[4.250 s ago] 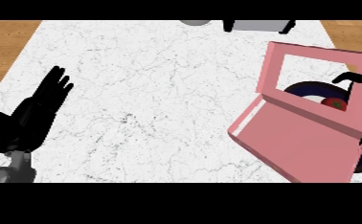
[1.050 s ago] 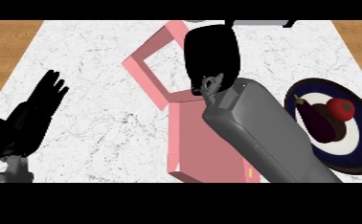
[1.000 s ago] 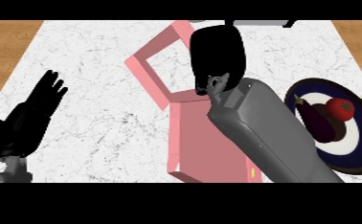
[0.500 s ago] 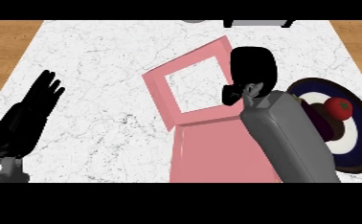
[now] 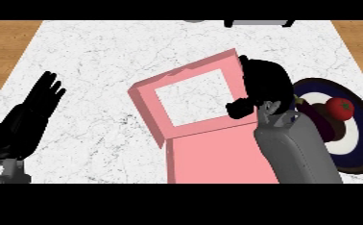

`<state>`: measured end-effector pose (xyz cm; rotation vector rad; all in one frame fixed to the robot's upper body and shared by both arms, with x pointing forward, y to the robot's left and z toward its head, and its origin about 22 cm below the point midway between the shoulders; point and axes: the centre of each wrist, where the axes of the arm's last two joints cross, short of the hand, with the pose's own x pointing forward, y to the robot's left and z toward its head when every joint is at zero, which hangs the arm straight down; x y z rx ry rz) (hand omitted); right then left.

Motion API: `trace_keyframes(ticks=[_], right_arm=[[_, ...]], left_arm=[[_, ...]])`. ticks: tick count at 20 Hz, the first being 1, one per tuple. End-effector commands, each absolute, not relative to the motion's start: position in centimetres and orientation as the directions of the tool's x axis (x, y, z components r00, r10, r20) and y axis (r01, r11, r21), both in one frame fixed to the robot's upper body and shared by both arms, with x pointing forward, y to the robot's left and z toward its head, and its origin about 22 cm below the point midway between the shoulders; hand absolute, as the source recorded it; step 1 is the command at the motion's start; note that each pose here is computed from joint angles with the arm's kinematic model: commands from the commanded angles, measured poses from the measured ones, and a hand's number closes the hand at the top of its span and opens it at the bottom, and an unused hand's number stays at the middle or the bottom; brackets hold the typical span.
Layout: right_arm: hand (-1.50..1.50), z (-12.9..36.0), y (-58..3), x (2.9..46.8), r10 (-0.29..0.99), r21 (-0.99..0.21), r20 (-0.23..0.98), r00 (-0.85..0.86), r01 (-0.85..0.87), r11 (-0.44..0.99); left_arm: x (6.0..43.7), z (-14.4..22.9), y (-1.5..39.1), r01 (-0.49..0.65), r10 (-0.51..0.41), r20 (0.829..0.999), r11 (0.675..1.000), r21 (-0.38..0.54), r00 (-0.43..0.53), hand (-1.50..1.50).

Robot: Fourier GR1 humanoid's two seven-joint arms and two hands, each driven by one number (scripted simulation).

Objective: Pick the eggplant from the plate and place it in the cardboard box

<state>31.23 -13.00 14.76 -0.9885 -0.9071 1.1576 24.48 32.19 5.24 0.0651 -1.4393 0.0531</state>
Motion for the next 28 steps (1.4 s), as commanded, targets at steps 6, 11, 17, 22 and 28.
trace_keyframes(ticks=[6, 11, 17, 22, 28], right_arm=[[-1.5, 17.6, -15.5, 29.0, 0.832, -0.872, 0.481, 0.276, 0.056, 0.486], [-1.5, 22.4, -20.7, 29.3, 0.796, -0.848, 0.528, 0.296, 0.137, 0.512], [-1.5, 25.5, -25.8, 28.9, 0.743, -0.801, 0.597, 0.303, 0.167, 0.575], [-1.5, 25.5, -28.0, 26.0, 0.761, -0.805, 0.588, 0.272, 0.107, 0.583], [-1.5, 27.4, -28.2, 25.6, 0.785, -0.826, 0.558, 0.269, 0.097, 0.554]], left_arm=[[24.1, 4.6, 32.9, -0.078, 0.012, 0.99, 0.997, -0.001, 0.137, 0.0], [24.2, 4.7, 32.3, -0.06, -0.002, 0.991, 0.998, 0.01, 0.137, 0.0], [24.2, 5.6, 30.9, -0.062, -0.013, 0.992, 0.998, 0.02, 0.122, 0.0], [24.4, 5.8, 32.6, -0.068, 0.001, 0.99, 0.998, 0.008, 0.143, 0.0], [24.8, 5.3, 31.2, -0.06, -0.006, 0.992, 0.998, 0.014, 0.128, 0.0]])
